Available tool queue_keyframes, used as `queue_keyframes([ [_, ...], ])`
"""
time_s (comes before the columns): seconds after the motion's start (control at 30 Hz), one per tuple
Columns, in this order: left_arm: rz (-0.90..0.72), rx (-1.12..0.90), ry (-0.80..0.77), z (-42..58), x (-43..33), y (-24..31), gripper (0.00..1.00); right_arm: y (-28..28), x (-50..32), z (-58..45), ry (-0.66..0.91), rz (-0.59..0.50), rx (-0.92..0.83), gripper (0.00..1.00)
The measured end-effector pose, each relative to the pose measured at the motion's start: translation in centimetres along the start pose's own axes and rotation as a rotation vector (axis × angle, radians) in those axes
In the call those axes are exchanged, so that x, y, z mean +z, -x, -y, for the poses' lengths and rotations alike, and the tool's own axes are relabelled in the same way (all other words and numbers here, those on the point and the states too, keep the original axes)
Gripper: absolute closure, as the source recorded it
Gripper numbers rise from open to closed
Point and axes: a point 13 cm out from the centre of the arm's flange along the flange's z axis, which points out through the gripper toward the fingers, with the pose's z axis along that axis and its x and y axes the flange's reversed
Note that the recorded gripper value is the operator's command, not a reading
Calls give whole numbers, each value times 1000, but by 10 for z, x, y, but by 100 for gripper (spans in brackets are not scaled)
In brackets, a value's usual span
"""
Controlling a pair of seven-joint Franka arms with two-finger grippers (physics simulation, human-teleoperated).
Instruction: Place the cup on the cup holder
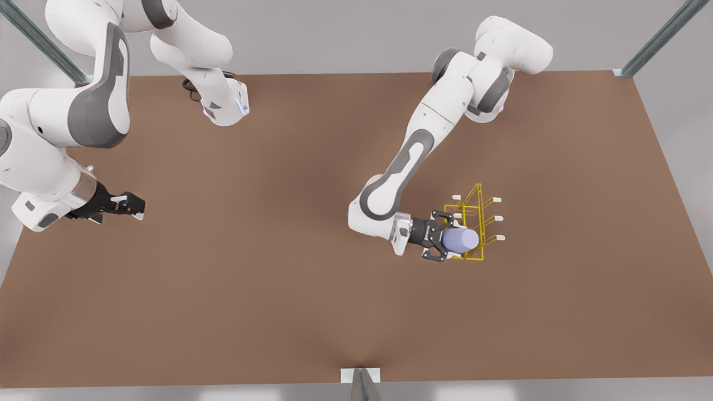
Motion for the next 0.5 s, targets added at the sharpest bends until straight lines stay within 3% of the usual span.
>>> queue_keyframes([
  [0.5,23,47,34,-19,24,-10,23,0,5,0,-7,-10,-2,0],
])
